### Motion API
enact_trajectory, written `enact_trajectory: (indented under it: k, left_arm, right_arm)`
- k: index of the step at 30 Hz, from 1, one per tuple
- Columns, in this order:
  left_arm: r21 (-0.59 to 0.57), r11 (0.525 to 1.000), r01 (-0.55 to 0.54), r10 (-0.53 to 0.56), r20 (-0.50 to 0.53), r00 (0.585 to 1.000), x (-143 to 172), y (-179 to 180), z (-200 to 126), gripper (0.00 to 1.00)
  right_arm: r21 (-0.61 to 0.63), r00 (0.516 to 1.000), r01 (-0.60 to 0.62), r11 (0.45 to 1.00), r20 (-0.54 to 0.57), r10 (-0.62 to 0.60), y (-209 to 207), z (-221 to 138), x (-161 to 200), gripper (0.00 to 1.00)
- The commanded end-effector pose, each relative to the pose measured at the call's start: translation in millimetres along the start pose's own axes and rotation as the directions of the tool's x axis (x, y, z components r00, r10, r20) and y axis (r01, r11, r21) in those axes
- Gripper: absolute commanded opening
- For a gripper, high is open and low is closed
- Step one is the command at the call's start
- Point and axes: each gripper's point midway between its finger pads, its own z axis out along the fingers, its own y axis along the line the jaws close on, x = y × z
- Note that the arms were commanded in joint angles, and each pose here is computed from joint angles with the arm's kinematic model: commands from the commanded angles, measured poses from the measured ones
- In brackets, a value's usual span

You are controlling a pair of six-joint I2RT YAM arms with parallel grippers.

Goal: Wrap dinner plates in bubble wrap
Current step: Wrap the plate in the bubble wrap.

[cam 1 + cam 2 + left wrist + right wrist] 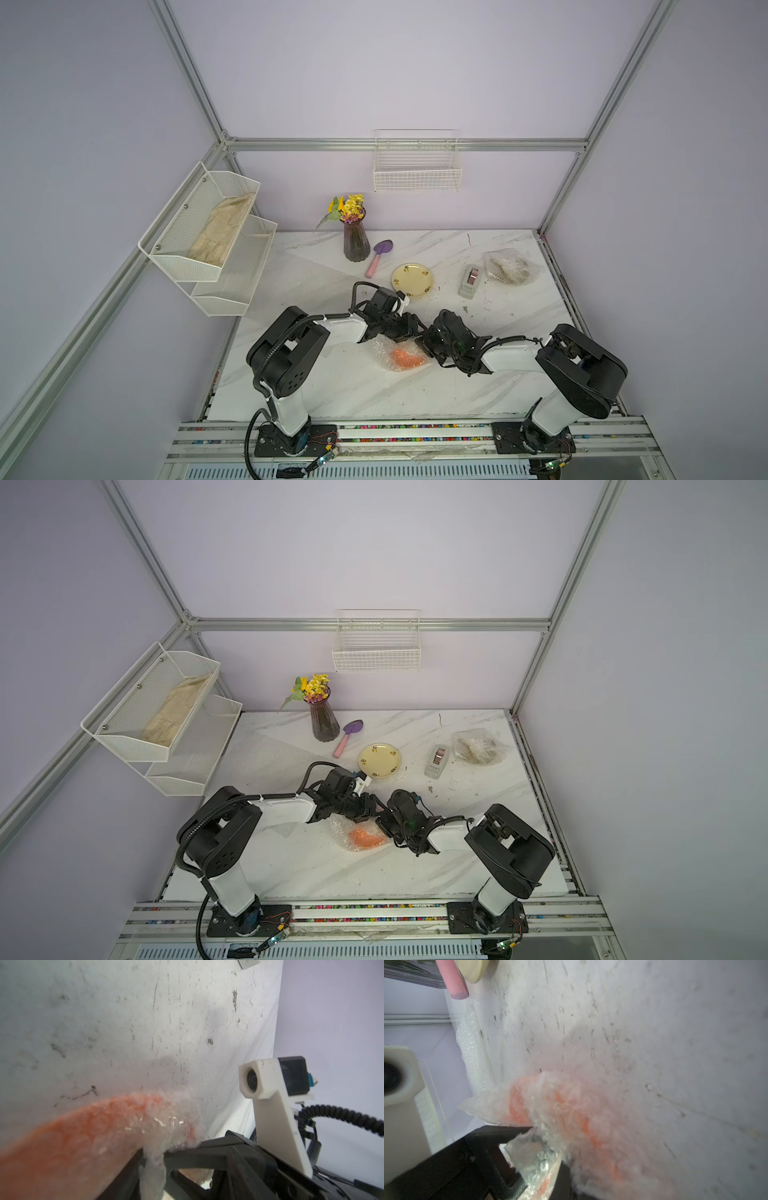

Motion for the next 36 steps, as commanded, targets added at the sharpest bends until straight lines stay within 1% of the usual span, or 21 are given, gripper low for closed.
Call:
enact_trajectory:
  k: [1, 3, 4, 9, 11, 16, 17, 20, 23, 27, 30, 33, 36]
  left_arm:
    - [0.031, 0.995, -0.095, 0.093, 0.066, 0.993, -2, -17, -15, 0.61]
    - [0.027, 0.995, -0.099, 0.097, 0.087, 0.992, -5, -21, -21, 0.58]
    - [0.013, 0.995, -0.094, 0.092, 0.093, 0.991, -5, -19, -23, 0.54]
    - [-0.045, 0.997, -0.066, 0.071, 0.123, 0.99, -3, -8, -32, 0.29]
    - [-0.069, 0.996, -0.054, 0.061, 0.116, 0.991, 0, -2, -33, 0.2]
    - [-0.066, 0.997, -0.05, 0.056, 0.097, 0.994, 4, -1, -31, 0.02]
    - [-0.058, 0.997, -0.052, 0.057, 0.094, 0.994, 4, -2, -30, 0.0]
    - [-0.025, 0.999, -0.042, 0.044, 0.061, 0.997, 5, -8, -19, 0.0]
    - [0.009, 1.0, 0.0, 0.0, 0.011, 1.0, 10, -9, -2, 0.0]
    - [-0.041, 0.994, 0.106, -0.109, -0.077, 0.991, 29, 15, 19, 0.0]
    - [-0.085, 0.986, 0.142, -0.15, -0.104, 0.983, 40, 31, 23, 0.0]
    - [-0.109, 0.985, 0.135, -0.145, -0.095, 0.985, 41, 37, 21, 0.09]
    - [-0.126, 0.982, 0.138, -0.149, -0.078, 0.986, 40, 43, 18, 0.27]
  right_arm:
    - [0.167, 0.998, -0.04, 0.985, -0.039, 0.047, -52, 2, 14, 0.0]
    - [0.17, 0.998, -0.038, 0.985, -0.039, 0.046, -53, 2, 14, 0.0]
    - [0.169, 0.998, -0.038, 0.985, -0.039, 0.045, -53, 2, 14, 0.0]
    - [0.168, 0.998, -0.036, 0.985, -0.04, 0.043, -53, 2, 15, 0.0]
    - [0.168, 0.998, -0.036, 0.985, -0.041, 0.044, -53, 2, 15, 0.0]
    - [0.168, 0.998, -0.035, 0.985, -0.041, 0.042, -52, 2, 15, 0.0]
    - [0.168, 0.998, -0.035, 0.985, -0.042, 0.043, -53, 2, 15, 0.0]
    - [0.165, 0.998, -0.034, 0.986, -0.044, 0.042, -52, 3, 15, 0.0]
    - [0.165, 0.998, -0.035, 0.986, -0.044, 0.043, -52, 3, 15, 0.0]
    - [0.166, 0.998, -0.035, 0.985, -0.044, 0.043, -52, 4, 15, 0.0]
    - [0.165, 0.998, -0.033, 0.986, -0.044, 0.041, -51, 3, 15, 0.0]
    - [0.161, 0.999, -0.03, 0.986, -0.04, 0.037, -49, 2, 14, 0.0]
    - [0.163, 1.0, -0.015, 0.986, -0.02, 0.018, -43, -5, 10, 0.0]
